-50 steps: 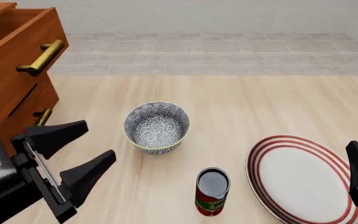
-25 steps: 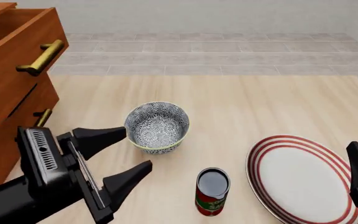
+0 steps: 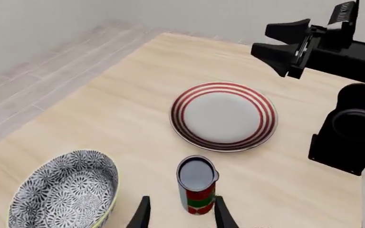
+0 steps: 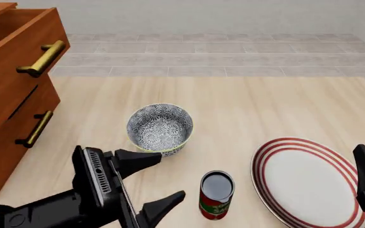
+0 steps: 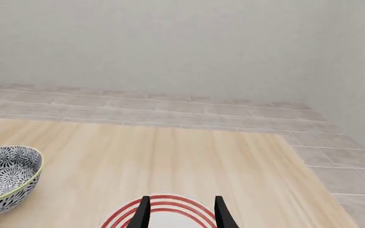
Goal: Put the ketchup in the top drawer of the cabinet.
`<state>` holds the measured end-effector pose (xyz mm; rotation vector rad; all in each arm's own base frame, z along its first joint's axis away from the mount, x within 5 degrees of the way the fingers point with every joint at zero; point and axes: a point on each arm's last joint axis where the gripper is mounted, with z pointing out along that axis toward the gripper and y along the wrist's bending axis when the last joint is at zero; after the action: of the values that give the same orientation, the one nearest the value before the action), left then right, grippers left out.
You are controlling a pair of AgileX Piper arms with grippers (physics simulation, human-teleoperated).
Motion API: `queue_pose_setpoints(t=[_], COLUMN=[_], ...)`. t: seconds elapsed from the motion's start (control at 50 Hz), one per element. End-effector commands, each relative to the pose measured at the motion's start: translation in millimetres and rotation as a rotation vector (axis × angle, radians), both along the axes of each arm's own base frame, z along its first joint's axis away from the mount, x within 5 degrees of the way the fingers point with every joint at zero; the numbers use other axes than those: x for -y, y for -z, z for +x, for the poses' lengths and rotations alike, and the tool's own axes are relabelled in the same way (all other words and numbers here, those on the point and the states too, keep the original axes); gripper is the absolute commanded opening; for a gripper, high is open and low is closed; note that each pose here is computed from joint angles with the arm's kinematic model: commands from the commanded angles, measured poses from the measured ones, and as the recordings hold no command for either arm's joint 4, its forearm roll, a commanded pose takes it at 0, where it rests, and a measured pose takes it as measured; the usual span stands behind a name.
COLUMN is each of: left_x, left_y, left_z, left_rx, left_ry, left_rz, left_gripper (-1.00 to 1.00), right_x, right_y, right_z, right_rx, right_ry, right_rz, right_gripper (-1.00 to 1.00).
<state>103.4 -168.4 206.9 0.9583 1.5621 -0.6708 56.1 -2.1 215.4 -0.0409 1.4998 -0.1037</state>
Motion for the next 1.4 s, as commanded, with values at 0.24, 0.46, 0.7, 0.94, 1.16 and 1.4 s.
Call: queue_pose_setpoints(t=[0.24, 0.46, 0.7, 0.94, 1.16, 1.4], left_x=[25.7, 32.9, 33.9, 43.4, 52.5, 65.6], left_y=[34.3, 44.0, 54.8, 59.2, 65.7, 72.3], left_z=[3.0, 8.9, 17.5, 20.4, 23.2, 29.2], left_rx=[-0.048, -0.055, -0.042, -0.05, -0.055, -0.068], left_ry=[0.046, 0.039, 0.017, 0.025, 0.034, 0.036], left_rz=[0.059, 0.077, 0.102, 0.108, 0.118, 0.122], left_gripper=[1.0, 1.0, 1.0, 1.0, 1.0, 1.0], right_x=[0.2, 0.4, 0.5, 0.1, -0.1, -0.5], right_y=[0.5, 0.0, -0.3, 0.8, 1.8, 4.1], right_z=[-0.1, -0.4, -0.6, -0.4, -0.2, 0.2], right_rx=[-0.002, 0.0, 0.0, -0.003, -0.007, -0.015], right_ry=[0.004, 0.008, 0.01, 0.002, -0.001, -0.009], right_rz=[0.002, 0.002, 0.004, 0.004, 0.002, 0.002], right_gripper=[1.0, 1.0, 1.0, 1.0, 1.0, 1.0])
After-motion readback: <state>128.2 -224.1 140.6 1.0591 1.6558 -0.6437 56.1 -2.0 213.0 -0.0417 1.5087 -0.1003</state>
